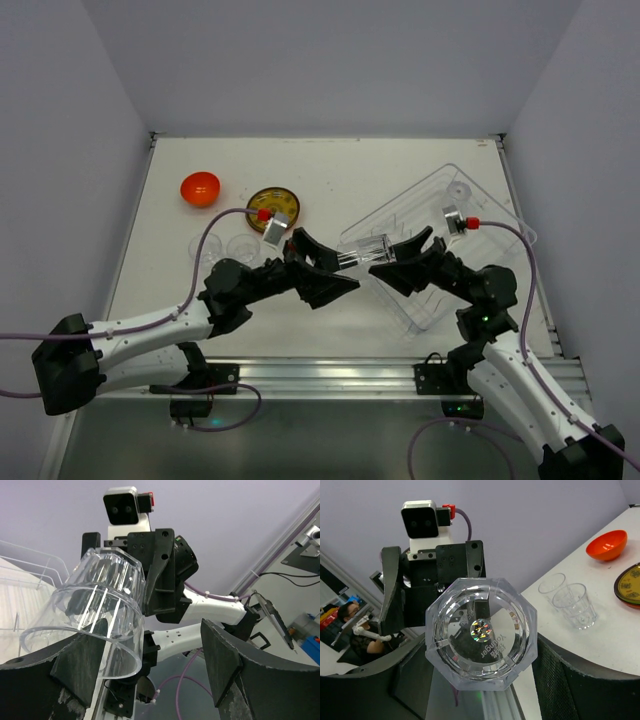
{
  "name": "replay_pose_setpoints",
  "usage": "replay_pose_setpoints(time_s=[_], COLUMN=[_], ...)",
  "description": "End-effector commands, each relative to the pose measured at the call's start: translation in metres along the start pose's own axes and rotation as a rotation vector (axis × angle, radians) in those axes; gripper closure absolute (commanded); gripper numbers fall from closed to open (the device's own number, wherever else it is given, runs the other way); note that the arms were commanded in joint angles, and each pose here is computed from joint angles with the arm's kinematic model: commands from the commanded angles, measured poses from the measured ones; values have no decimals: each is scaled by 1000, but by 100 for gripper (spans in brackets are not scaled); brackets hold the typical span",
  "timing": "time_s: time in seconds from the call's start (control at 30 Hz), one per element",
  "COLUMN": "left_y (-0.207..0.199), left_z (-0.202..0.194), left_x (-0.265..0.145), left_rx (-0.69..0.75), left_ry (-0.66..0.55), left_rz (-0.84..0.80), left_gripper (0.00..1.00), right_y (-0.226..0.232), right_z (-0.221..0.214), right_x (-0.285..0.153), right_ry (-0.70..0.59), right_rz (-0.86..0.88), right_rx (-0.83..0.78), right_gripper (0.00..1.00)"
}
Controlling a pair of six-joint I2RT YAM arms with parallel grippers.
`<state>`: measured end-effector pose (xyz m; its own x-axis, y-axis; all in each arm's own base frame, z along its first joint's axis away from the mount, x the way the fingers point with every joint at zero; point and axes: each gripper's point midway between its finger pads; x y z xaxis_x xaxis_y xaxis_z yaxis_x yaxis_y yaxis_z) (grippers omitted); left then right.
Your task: Unload the mixed dishes from the dish rack
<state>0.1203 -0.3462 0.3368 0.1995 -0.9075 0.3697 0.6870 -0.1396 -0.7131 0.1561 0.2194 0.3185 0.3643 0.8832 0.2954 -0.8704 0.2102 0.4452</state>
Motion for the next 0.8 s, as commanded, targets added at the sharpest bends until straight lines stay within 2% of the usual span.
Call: replay_pose_setpoints(time_s=[0.0,0.03,0.07,0.13,0.17,0.23,0.3,0.4,0.47,0.5,0.53,0.57,0.6,0.63,0.67,0.73,0.77], left_y=[-17,-16,-19,-23,-24,-25,-25,-24,-15,-15,-12,15,20,25,53,60,84], left_z=[23,22,23,22,22,18,18,19,17,25,30,19,38,45,48,67,65], left_x=[9,7,6,6,7,8,9,8,7,11,11,5,5,-1,-20,-35,-61], left_rx=[92,92,91,90,87,79,81,94,118,140,159,186,217,237,264,295,314], left_ry=[-66,-66,-72,-72,-74,-66,-67,-76,-52,-63,-58,12,-35,-46,-41,-78,-49], left_rz=[-23,-21,-33,-52,-63,-73,-78,-72,-19,19,63,201,288,357,534,675,852], left_gripper=[21,22,31,56,77,100,100,100,100,100,100,100,100,100,100,100,100], right_y=[9,9,9,10,14,13,15,14,8,0,-21,-47,-62,-89,-112,-139,-148], right_z=[8,8,9,7,11,6,2,-7,-13,-14,-30,-22,-11,-31,-5,-15,-3], right_x=[-3,-4,-4,-5,-5,-5,-5,-7,-9,-8,-13,-15,-20,-39,-58,-95,-113], right_ry=[-41,-42,-43,-51,-74,-71,-70,-58,-43,-38,24,-18,-29,42,-61,-39,-78], right_rz=[19,12,9,22,44,60,88,106,81,40,-77,-239,-356,-535,-739,-980,-1087], right_rx=[-52,-66,-66,-55,-69,-37,-36,-51,-49,-75,-6,-15,-71,-5,-45,-38,-89], right_gripper=[100,100,100,100,100,100,99,91,43,16,1,1,1,1,1,1,1])
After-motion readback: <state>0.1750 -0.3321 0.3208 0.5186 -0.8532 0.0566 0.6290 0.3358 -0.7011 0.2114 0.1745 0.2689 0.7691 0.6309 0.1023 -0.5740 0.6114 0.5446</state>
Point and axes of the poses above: each gripper's point midway between its finger pads, its own x axis out along the fingers, its own y axis along the line the jaws close on, z = x × y, and after that the axes turned 12 degrees about -x, right-handed
